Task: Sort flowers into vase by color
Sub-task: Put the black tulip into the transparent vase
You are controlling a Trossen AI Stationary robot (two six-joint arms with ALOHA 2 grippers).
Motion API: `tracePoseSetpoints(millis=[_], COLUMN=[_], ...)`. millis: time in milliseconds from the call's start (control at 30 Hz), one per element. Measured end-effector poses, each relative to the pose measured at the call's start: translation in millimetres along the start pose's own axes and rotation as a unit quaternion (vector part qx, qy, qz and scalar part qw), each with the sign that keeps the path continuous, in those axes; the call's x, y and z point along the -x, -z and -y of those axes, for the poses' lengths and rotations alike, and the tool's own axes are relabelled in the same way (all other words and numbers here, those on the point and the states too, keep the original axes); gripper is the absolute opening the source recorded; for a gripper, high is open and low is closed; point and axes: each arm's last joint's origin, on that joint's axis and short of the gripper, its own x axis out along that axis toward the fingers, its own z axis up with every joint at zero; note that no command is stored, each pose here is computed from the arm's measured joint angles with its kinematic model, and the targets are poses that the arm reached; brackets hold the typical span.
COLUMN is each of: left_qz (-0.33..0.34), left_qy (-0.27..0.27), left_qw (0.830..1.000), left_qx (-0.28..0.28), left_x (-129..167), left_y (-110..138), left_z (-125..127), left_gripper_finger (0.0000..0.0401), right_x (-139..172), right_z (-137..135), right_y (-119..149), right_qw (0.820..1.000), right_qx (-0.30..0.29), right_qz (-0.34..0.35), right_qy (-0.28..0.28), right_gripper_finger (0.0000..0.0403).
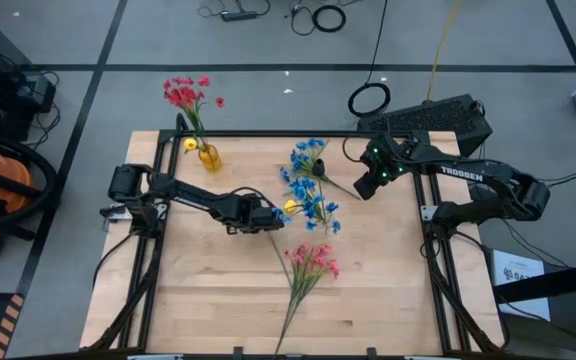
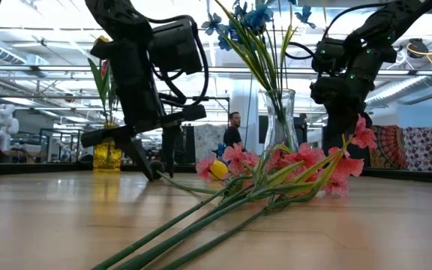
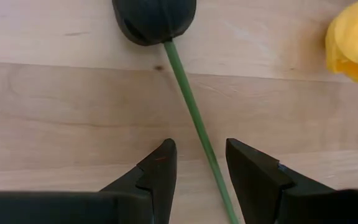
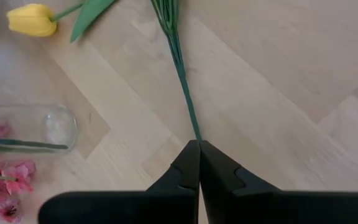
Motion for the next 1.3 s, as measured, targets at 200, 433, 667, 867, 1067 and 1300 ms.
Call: tracePoseSetpoints(millis=[200,433,667,867,1067,1300], left_qz=[-0.004,-0.002,0.026,0.07,0.115,0.204], left_qy=[-0.012,-0.041,-0.101,-0.115,-0.069,0.002], left_qw=[1.0,0.998,0.992,0.989,0.987,0.976], left_qx=[-0.023,-0.042,-0.065,-0.062,-0.088,-0.075], left_x=[1.7,5.6,24.4,58.3,92.9,137.5], left_y=[-1.4,-2.8,-8.5,-5.1,1.3,3.7], left_z=[-2.7,-9.3,-25.3,-37.9,-45.3,-63.0], left_gripper_finger=[0.0115,0.0013,0.0012,0.0012,0.0012,0.0012], right_x=[0.1,0.9,0.2,-8.7,-11.7,-3.8], right_z=[1.0,3.2,5.9,5.8,5.4,-1.0], right_y=[4.2,13.1,24.0,53.6,89.0,109.9], right_qw=[1.0,0.998,0.993,0.987,0.984,0.987], right_qx=[-0.004,-0.015,-0.039,-0.064,-0.097,-0.116], right_qz=[-0.021,-0.066,-0.109,-0.142,-0.145,-0.113], right_qy=[0.005,0.018,0.031,0.038,0.037,0.009], right_gripper_finger=[0.0,0.0,0.0,0.0,0.0,0.0])
